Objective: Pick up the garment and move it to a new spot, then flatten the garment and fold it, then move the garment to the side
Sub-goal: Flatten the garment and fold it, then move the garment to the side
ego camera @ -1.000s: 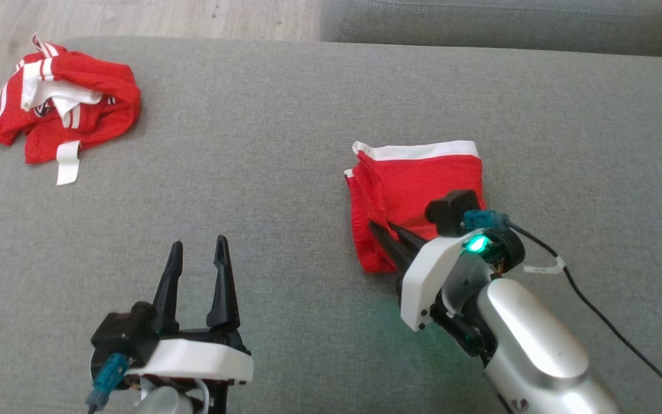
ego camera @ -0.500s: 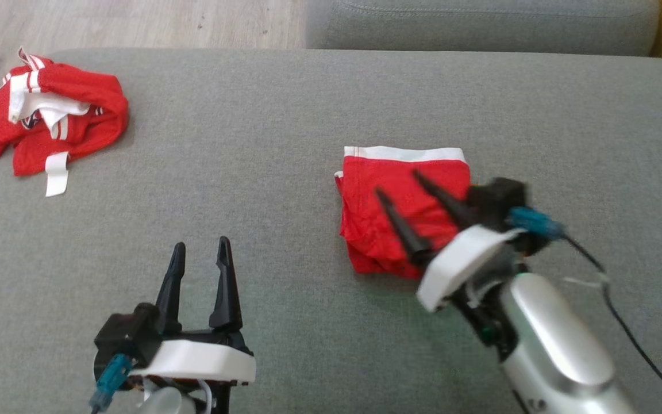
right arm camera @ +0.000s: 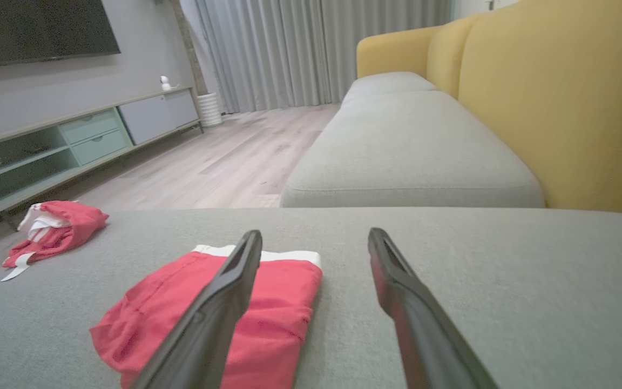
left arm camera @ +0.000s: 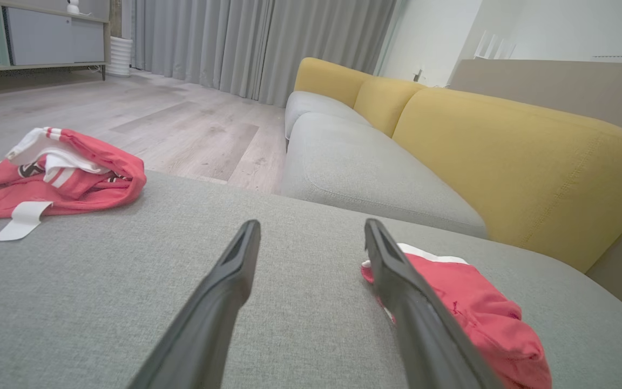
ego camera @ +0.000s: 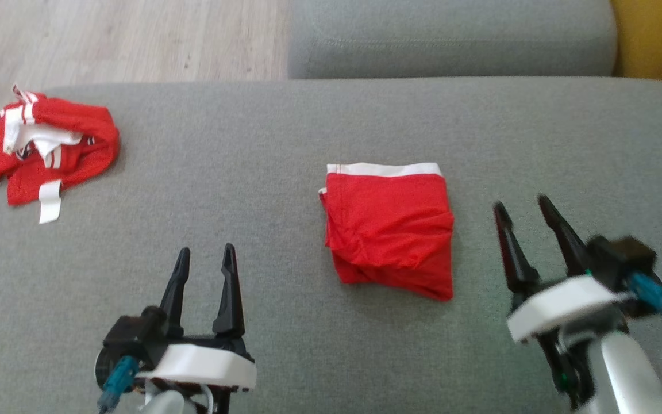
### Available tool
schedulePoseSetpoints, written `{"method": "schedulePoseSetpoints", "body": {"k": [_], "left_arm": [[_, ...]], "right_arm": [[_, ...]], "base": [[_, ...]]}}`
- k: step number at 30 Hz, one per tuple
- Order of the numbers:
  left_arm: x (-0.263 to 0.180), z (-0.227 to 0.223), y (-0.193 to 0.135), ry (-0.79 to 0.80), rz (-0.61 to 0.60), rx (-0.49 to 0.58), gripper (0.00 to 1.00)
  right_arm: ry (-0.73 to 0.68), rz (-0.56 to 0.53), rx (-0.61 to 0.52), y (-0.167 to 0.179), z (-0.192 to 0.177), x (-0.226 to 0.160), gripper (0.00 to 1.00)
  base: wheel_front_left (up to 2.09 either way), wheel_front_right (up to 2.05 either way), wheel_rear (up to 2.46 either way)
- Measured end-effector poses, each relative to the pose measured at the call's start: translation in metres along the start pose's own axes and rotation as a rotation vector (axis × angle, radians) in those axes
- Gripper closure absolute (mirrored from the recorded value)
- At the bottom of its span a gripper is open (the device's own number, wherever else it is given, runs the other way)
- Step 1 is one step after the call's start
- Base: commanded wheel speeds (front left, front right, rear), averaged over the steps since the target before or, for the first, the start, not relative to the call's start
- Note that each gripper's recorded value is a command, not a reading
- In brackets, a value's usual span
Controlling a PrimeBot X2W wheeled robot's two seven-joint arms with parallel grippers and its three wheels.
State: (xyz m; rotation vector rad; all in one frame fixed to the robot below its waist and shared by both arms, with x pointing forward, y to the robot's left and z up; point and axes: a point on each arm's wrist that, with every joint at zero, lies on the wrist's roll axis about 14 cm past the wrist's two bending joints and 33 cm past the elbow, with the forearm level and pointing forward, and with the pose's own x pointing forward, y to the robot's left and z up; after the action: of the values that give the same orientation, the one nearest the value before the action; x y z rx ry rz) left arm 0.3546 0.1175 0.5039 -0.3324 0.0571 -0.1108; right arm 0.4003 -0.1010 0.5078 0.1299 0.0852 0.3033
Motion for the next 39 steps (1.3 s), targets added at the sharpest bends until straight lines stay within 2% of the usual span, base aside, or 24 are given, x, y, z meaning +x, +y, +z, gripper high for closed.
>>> {"method": "schedulePoseSetpoints", "body": {"k": [5, 11, 39], "left_arm": [[-0.008, -0.003, 0.000, 0.004, -0.002, 0.013, 0.00], [-0.020, -0.018, 0.006, 0.042, 0.020, 0.016, 0.00], [-0.024, -0.019, 0.013, 0.042, 0.038, 0.031, 0.00]], "right_arm": [[-0.001, -0.069, 0.029, -0.016, -0.009, -0.028, 0.00], [0.024, -0.096, 0.050, -0.019, -0.022, -0.047, 0.00], [0.050, -0.082, 0.024, -0.016, -0.023, -0.038, 0.00]], "base": [[0.00, 0.00, 0.00], [0.00, 0.00, 0.00], [0.00, 0.00, 0.00]]}}
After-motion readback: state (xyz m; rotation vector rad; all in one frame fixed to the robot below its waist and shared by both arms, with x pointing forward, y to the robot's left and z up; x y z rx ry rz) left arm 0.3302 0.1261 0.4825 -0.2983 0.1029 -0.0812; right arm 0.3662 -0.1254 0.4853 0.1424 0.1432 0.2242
